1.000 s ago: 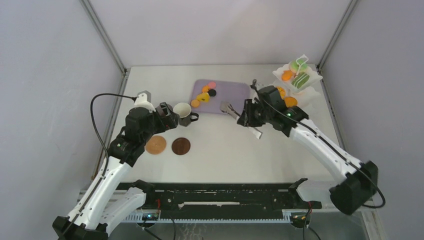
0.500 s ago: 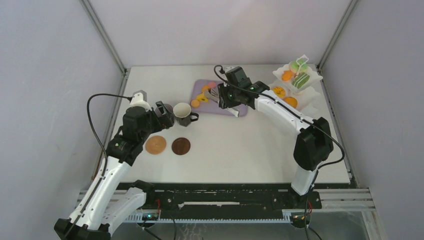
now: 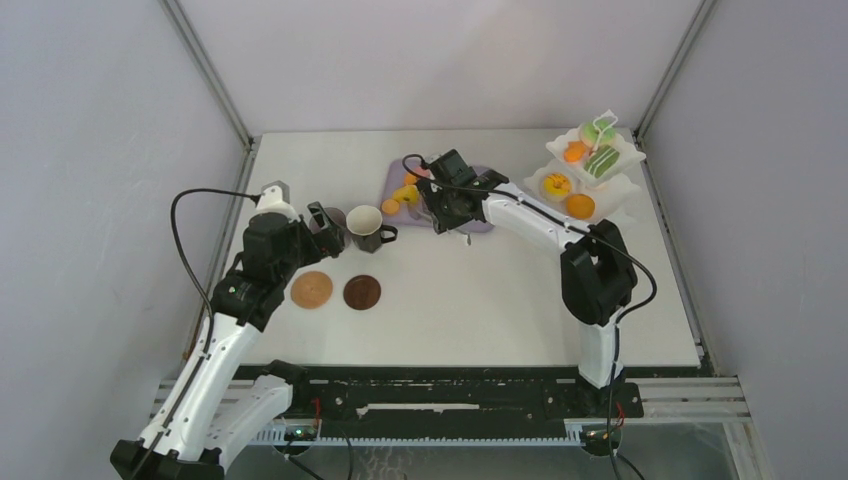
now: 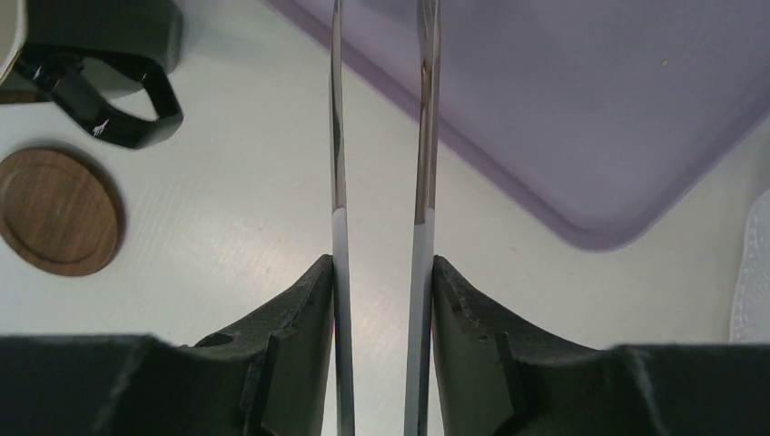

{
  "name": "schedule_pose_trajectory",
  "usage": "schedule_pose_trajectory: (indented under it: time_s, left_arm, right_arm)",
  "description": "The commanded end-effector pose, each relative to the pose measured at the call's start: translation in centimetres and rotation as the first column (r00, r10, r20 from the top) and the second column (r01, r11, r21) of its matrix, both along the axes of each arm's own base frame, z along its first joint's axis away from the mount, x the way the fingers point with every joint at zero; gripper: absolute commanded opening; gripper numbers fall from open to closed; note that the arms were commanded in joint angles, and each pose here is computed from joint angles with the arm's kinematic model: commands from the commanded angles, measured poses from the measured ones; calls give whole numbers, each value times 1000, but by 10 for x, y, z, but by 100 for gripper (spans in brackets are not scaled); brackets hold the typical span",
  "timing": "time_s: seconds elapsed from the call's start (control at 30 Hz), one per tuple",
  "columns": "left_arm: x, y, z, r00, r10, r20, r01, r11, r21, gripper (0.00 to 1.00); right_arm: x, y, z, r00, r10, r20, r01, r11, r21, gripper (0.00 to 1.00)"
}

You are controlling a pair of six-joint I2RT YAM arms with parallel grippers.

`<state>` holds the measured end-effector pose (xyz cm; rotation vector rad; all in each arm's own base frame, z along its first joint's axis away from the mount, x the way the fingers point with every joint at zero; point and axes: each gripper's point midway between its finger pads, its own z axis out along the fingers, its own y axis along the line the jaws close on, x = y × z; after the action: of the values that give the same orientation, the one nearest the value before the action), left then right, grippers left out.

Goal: Serve the afternoon tea

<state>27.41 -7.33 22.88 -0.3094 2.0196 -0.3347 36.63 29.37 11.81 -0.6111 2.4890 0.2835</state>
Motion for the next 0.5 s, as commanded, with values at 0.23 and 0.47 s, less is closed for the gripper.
schedule_pose_trajectory:
  time_s: [0.23, 0.47]
  left_arm:
    - [9, 2, 28, 997, 11, 78, -10, 1000, -12, 97]
    - [8, 2, 27, 997, 11, 74, -10, 1000, -15, 97]
  right_arm:
    - [38, 22, 21, 989, -25, 149, 24, 1000, 10, 50]
    - [45, 27, 22, 982, -34, 188, 31, 999, 21, 42]
